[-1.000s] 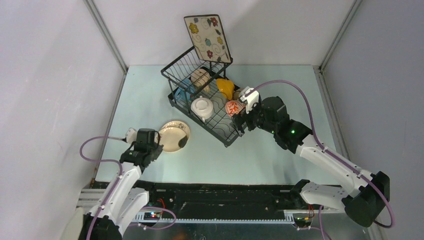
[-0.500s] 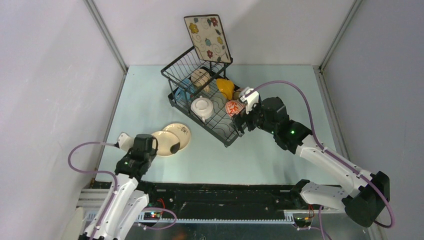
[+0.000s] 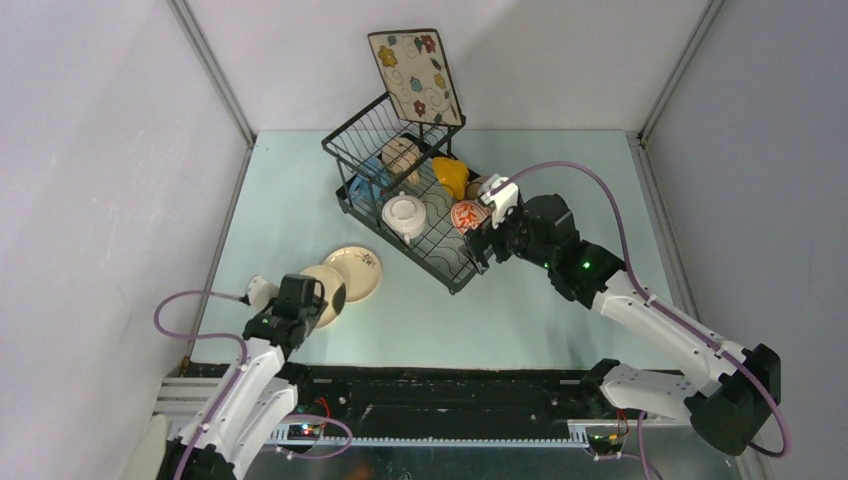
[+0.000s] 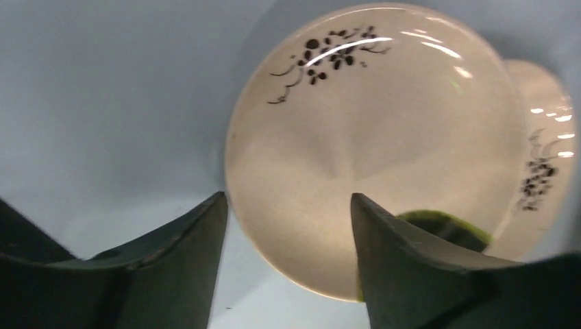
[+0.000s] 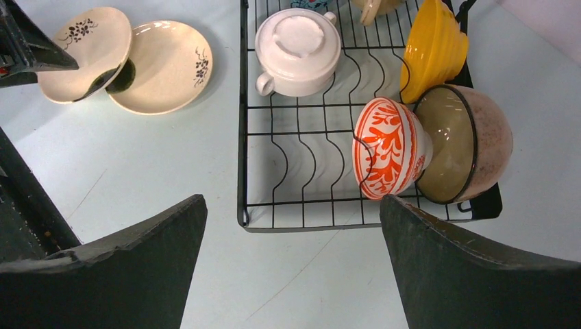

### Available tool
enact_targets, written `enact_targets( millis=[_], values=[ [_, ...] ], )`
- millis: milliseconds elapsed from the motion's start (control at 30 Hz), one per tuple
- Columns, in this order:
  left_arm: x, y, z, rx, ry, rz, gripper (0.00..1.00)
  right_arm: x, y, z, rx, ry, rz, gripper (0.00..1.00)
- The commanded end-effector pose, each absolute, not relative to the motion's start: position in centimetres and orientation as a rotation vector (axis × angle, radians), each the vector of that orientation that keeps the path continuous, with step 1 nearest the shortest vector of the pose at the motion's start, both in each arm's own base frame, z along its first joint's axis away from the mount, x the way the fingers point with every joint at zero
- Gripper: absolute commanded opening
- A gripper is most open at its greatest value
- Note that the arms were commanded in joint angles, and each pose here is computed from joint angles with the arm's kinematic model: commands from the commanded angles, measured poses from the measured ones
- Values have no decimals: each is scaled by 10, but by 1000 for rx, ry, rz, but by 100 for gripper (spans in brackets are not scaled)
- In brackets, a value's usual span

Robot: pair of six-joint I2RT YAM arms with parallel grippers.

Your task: Load the mixed dishes into the dish rack

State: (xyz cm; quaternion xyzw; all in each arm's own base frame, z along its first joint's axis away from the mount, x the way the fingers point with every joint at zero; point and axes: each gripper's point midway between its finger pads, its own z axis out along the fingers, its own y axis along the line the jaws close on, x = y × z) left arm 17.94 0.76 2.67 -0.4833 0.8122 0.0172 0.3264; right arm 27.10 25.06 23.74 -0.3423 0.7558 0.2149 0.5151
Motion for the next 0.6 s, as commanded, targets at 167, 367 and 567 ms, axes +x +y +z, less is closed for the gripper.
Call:
enact_targets(
  millis=[167, 367, 567],
  values=[
    [203, -10, 42, -1187, 2055, -161, 80, 268, 259, 255, -804, 1756, 576, 100],
    [210, -21, 38, -1108, 2106, -207, 79, 252, 288, 248, -556, 1936, 924, 99],
    [211, -32, 24, -1082, 2163, -253, 78, 250, 277, 244, -354, 1931, 1161, 99]
  ],
)
